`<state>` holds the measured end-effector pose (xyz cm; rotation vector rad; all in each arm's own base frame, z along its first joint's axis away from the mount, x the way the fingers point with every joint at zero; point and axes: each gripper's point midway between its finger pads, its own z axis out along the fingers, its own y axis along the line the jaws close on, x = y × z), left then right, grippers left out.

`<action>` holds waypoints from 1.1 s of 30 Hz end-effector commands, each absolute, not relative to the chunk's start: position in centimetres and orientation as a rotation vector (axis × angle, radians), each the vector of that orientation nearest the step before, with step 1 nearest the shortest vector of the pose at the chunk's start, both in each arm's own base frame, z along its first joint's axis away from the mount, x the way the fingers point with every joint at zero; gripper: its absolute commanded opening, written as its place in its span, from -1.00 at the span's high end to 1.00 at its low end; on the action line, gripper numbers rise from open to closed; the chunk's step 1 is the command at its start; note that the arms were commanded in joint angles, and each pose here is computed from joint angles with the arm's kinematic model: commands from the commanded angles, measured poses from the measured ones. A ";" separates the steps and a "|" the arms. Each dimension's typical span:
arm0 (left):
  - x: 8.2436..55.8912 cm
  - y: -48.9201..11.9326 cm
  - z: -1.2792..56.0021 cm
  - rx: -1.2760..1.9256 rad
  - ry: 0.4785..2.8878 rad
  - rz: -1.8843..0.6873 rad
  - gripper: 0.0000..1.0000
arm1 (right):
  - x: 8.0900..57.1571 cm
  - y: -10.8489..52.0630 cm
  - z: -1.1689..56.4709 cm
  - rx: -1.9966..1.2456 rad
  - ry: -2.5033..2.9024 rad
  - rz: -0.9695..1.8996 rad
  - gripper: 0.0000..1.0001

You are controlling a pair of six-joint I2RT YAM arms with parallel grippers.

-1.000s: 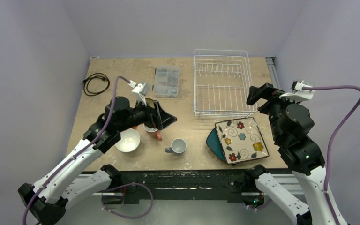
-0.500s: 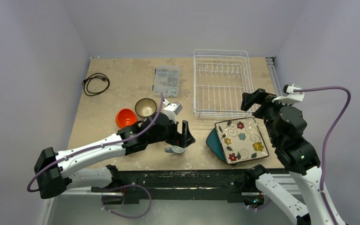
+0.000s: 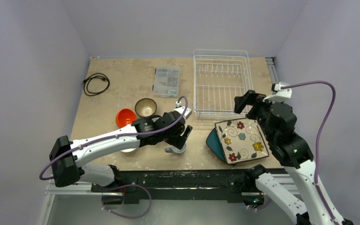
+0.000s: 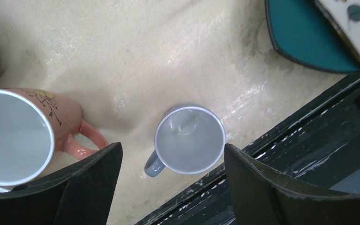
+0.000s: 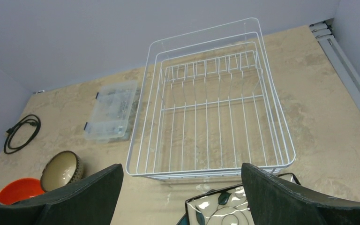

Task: Load the mixed dishes into the dish rack
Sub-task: Pick up the cup at the center of the board.

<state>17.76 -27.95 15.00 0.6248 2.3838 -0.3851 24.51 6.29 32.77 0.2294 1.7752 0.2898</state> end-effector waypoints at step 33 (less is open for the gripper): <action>18.7 -27.6 23.5 0.796 2.252 -0.473 1.00 | 26.1 8.0 28.6 0.158 1.909 0.279 -0.97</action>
